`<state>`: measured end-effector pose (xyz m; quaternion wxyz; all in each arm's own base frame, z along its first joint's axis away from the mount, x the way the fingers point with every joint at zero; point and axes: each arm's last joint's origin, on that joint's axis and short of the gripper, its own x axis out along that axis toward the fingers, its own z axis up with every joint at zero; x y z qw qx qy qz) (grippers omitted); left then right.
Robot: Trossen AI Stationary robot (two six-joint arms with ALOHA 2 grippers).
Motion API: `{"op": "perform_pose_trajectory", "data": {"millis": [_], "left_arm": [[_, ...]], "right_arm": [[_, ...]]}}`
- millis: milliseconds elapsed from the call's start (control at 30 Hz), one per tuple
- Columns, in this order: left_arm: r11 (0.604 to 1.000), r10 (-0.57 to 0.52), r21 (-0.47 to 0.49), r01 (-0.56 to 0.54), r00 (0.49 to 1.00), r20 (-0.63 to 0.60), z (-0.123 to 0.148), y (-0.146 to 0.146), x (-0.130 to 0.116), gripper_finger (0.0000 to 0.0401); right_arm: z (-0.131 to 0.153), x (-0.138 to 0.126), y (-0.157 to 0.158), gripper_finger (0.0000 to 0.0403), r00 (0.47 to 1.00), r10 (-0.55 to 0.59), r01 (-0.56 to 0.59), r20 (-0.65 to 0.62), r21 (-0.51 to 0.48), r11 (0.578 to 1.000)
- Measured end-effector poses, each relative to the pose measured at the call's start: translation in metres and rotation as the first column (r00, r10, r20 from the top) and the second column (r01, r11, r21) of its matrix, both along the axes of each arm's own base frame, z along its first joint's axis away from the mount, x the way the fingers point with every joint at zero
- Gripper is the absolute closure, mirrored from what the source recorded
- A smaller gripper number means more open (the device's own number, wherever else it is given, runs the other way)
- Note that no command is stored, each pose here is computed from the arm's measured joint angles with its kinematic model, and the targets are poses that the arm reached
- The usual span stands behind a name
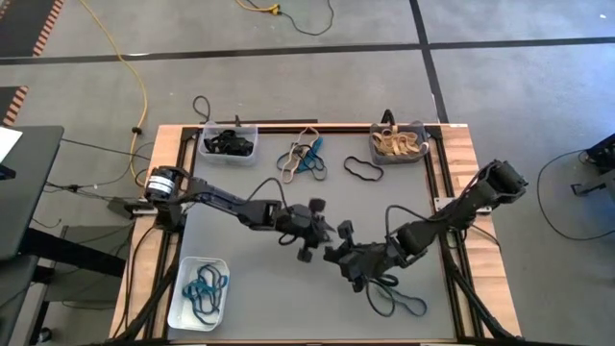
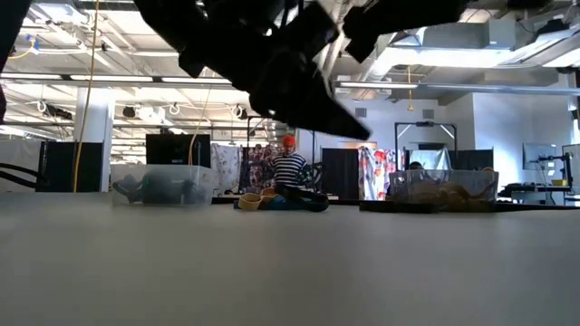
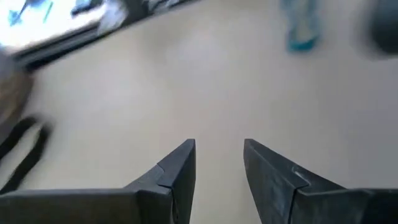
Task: Sort rubber bands into baskets
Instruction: Put the black rubber band into the transparent bin
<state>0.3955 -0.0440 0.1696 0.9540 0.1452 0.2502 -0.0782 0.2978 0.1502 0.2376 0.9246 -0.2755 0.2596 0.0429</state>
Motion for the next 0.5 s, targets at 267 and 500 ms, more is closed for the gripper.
{"op": "perform_pose_trajectory", "data": {"millis": [267, 500], "left_arm": [[0.972, 0.220, 0.119, -0.200, 0.959, -0.179, 0.019, 0.045, -0.025, 0.0292], [0.905, 0.410, 0.208, -0.370, 0.889, -0.205, 0.039, 0.097, -0.063, 0.0303]], "right_arm": [[0.000, 0.015, -0.031, 0.0368, 0.999, -0.039, 0.039, -0.011, 0.001, 0.999], [0.006, 0.032, -0.067, 0.0368, 0.999, -0.032, 0.031, 0.039, 0.016, 0.999]]}}
